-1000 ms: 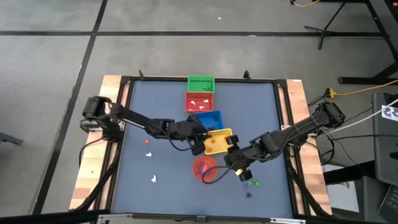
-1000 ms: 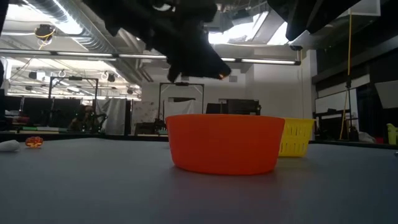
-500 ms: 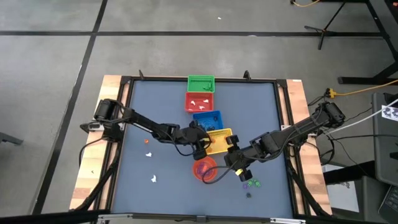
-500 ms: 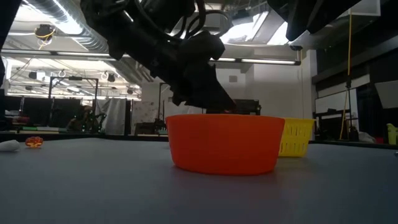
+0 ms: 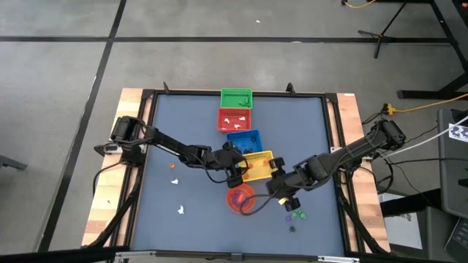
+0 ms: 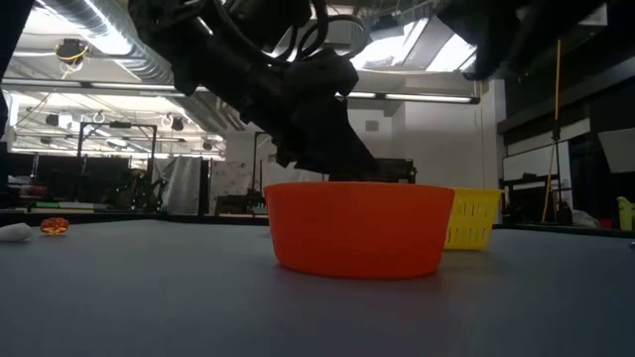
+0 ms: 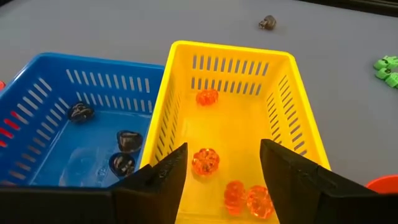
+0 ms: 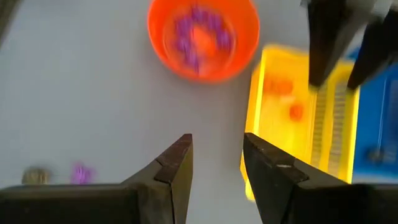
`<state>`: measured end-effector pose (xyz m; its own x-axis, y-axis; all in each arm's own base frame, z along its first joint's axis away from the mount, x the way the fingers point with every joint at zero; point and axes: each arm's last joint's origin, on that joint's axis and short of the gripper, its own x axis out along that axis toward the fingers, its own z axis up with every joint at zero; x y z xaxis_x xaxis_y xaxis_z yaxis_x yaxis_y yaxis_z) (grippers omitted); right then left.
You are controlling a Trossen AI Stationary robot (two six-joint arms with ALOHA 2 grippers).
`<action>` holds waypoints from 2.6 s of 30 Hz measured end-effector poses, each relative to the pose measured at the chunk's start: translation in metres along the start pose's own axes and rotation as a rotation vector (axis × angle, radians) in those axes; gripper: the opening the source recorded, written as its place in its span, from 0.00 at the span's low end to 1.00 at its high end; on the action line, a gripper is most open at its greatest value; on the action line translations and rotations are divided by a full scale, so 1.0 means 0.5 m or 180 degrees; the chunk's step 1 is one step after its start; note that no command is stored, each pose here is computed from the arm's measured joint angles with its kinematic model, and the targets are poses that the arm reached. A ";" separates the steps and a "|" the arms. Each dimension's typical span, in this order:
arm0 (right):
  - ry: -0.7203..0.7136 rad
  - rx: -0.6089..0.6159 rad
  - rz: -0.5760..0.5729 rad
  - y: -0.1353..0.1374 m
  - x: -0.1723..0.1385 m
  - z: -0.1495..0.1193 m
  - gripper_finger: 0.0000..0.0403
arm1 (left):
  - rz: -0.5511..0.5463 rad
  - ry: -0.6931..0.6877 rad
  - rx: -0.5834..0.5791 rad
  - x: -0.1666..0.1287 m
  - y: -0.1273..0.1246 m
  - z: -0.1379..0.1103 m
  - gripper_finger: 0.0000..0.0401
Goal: Sort Halloween decoration
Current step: Put the black skull toy into the blue bin
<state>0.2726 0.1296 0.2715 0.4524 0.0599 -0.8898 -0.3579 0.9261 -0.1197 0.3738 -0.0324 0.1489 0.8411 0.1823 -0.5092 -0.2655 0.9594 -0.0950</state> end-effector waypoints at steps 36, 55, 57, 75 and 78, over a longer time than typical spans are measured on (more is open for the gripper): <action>-0.0539 0.2258 0.1208 0.079 0.015 -0.170 0.35 | 0.0000 0.0006 -0.0001 0.000 0.000 0.000 0.47; 0.0128 0.2779 0.1516 0.273 0.103 -0.195 0.35 | -0.0010 0.0010 -0.0004 0.000 0.000 0.000 0.47; 0.0164 0.2737 0.1479 0.278 0.112 -0.199 0.35 | -0.0010 0.0009 -0.0004 0.000 0.000 0.000 0.47; 0.0117 0.2264 0.1239 0.288 0.146 -0.197 0.35 | -0.0009 0.0008 -0.0004 0.000 0.000 0.000 0.47; 0.0153 0.2257 0.1272 0.289 0.146 -0.197 0.35 | -0.0009 0.0008 -0.0004 0.000 0.000 0.000 0.47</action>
<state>0.1736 0.2309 0.1458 0.3587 0.4344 -0.8262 0.1246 0.8549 0.5036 0.3736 -0.0323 0.1488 0.8407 0.1790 -0.5110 -0.2636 0.9597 -0.0977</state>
